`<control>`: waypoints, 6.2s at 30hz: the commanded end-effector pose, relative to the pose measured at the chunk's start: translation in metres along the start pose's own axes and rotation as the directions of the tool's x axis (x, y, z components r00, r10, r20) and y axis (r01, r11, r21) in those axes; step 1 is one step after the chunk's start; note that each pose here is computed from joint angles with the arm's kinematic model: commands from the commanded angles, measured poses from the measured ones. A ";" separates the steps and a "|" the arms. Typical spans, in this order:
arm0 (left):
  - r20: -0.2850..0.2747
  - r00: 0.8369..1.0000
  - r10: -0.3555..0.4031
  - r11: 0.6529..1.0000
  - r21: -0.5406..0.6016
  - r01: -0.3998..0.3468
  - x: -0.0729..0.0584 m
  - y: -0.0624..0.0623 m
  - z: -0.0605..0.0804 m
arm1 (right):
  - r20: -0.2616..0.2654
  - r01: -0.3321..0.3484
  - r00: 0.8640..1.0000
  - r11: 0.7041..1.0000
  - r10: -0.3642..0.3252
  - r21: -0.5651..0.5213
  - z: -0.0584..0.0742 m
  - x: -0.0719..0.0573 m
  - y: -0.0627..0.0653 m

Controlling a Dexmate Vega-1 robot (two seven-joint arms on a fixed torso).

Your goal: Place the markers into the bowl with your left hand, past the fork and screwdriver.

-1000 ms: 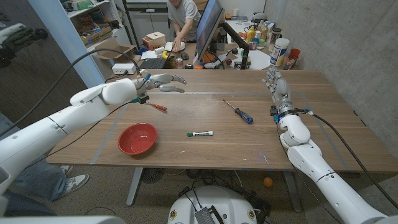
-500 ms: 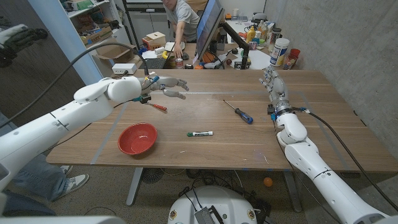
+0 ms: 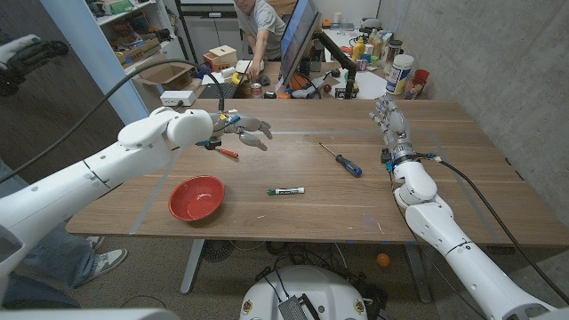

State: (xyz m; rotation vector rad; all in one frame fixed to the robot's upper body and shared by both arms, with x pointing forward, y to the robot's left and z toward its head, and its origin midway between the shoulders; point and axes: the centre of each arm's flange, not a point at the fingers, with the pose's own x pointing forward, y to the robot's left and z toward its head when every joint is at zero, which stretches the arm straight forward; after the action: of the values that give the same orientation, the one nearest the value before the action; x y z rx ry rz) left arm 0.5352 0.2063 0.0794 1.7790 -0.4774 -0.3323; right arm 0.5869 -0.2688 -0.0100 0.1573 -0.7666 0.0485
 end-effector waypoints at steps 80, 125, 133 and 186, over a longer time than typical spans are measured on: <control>-0.155 0.988 0.007 0.997 0.076 0.005 0.009 -0.093 0.132 | -0.016 -0.053 0.998 0.997 0.054 0.055 -0.011 0.006 -0.001; -0.197 0.980 0.040 0.991 0.136 -0.013 0.023 -0.129 0.145 | -0.030 -0.024 0.999 0.997 0.027 0.078 -0.029 -0.007 -0.013; -0.185 0.980 0.074 0.994 0.094 -0.057 0.022 -0.130 0.149 | -0.040 -0.025 0.999 0.997 0.028 0.076 -0.032 -0.010 -0.016; -0.246 0.949 0.199 0.980 0.072 -0.187 0.021 -0.148 0.145 | -0.073 -0.025 0.997 0.995 0.033 0.101 -0.055 -0.008 -0.018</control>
State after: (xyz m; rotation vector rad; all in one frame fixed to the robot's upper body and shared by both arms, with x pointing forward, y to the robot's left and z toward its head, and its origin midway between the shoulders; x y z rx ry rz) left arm 0.5075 0.1045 -0.0969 1.7965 -0.4673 0.0301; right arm 0.6155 -0.2774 -0.0531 0.2239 -0.6942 0.1194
